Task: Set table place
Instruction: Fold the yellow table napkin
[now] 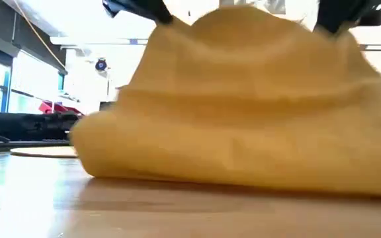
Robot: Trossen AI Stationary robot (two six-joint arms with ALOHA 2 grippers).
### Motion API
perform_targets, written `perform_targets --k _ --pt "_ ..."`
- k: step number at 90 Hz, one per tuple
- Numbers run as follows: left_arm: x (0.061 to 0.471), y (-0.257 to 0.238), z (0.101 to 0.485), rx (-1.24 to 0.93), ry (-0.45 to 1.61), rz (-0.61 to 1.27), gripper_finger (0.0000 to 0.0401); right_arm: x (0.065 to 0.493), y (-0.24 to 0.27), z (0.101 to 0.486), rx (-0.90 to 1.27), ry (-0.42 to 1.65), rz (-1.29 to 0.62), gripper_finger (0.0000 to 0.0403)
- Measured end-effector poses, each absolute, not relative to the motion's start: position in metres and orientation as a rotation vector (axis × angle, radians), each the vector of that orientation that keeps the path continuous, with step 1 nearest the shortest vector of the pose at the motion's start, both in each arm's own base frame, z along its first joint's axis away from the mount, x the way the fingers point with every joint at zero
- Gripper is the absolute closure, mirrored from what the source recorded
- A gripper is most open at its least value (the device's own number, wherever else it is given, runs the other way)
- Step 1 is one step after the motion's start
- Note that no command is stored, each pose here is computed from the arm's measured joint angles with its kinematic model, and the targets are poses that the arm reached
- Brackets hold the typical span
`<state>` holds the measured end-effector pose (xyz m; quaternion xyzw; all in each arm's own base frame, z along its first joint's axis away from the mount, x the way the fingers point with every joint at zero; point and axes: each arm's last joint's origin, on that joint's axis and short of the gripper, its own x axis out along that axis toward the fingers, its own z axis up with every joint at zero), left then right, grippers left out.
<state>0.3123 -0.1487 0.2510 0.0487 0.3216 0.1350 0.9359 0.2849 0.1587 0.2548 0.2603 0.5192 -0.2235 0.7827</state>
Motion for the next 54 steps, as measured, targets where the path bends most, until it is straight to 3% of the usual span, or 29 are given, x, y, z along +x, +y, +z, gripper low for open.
perform_targets --k 30,54 --pt "0.333 -0.097 0.238 0.154 0.789 0.325 0.0401 0.304 0.105 0.237 0.394 1.153 -0.513 0.0403" --pt "0.335 -0.076 0.225 0.115 0.825 0.341 0.0401 0.299 0.079 0.212 0.427 1.238 -0.567 0.0403"
